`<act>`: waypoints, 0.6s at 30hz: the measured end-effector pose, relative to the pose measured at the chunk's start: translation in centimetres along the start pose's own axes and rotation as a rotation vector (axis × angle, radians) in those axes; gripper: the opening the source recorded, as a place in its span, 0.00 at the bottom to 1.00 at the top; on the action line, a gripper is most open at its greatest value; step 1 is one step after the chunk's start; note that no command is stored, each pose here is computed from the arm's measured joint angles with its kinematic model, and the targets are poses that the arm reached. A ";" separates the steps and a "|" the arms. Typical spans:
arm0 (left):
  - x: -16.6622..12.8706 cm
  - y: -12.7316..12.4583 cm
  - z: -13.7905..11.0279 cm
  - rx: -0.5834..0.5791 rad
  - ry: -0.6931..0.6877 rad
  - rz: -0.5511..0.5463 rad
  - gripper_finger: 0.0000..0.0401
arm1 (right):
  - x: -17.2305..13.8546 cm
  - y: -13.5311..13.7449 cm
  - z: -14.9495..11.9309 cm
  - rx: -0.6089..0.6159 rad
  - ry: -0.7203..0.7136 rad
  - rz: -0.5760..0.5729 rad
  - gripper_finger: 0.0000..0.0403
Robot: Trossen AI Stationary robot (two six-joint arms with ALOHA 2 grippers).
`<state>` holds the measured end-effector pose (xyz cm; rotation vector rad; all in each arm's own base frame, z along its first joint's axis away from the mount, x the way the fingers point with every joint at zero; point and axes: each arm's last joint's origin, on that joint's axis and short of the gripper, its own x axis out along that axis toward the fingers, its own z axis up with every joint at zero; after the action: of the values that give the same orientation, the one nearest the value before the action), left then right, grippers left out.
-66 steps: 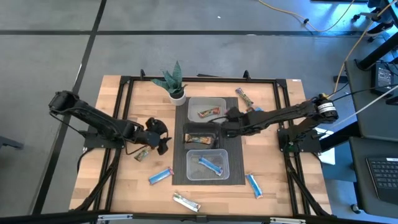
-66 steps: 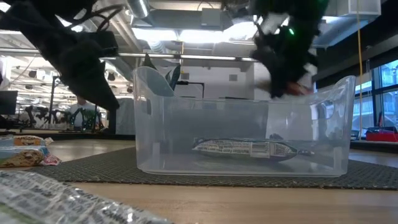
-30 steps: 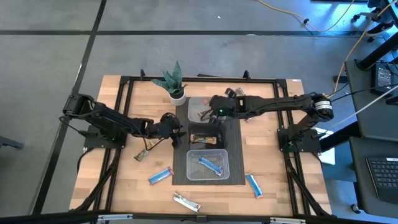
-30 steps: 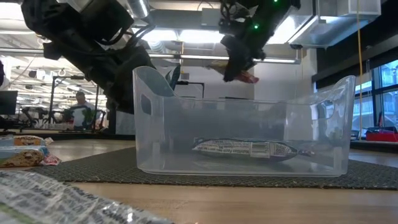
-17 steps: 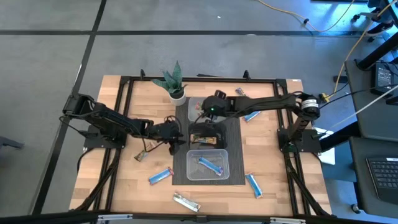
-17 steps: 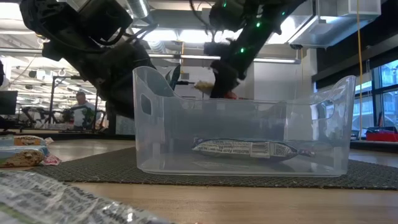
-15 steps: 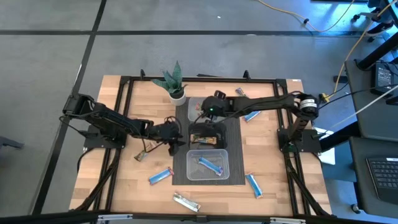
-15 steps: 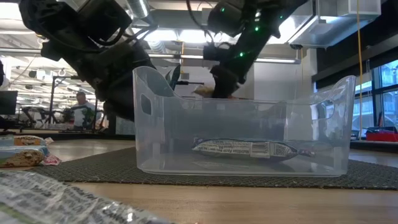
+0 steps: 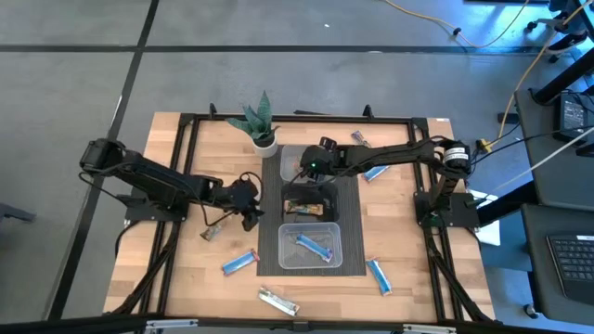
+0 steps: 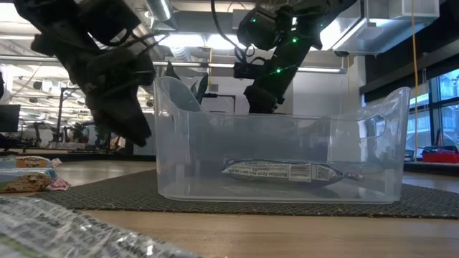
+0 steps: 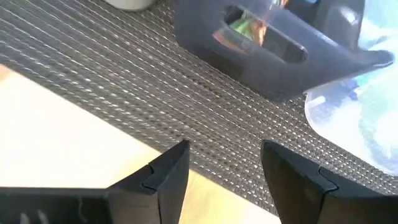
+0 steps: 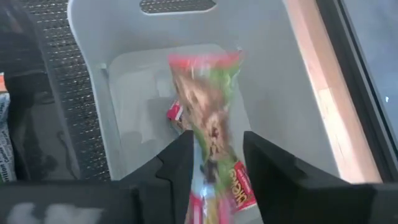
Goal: Pick and place Granola Bars by type
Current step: Put the red granola bar into the gray bin
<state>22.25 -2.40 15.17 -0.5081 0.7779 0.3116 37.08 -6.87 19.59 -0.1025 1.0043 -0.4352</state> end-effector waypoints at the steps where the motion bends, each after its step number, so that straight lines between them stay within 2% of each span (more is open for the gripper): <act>1: -0.3 -0.1 0.0 0.002 -0.010 -0.004 0.48 | 0.0 -0.1 0.0 0.008 0.002 -0.001 0.38; 5: -1.7 -0.7 0.2 0.015 -0.047 -0.048 0.48 | -0.2 -0.4 0.0 0.016 0.017 -0.054 0.45; 8: -2.9 -1.1 0.3 0.020 -0.078 -0.089 0.48 | -1.4 -0.8 0.7 0.036 0.036 -0.081 0.48; 13: -4.7 -1.8 0.4 0.061 -0.156 -0.124 0.48 | -6.5 -0.4 1.5 0.008 0.011 -0.068 0.50; 18: -6.0 -2.8 -0.3 0.163 -0.205 -0.148 0.47 | -11.0 0.5 -1.6 0.025 -0.013 0.032 0.50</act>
<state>19.24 -5.44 20.31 -0.3708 0.5579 0.1574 30.89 -1.87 27.29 -0.0662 0.9861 -0.4173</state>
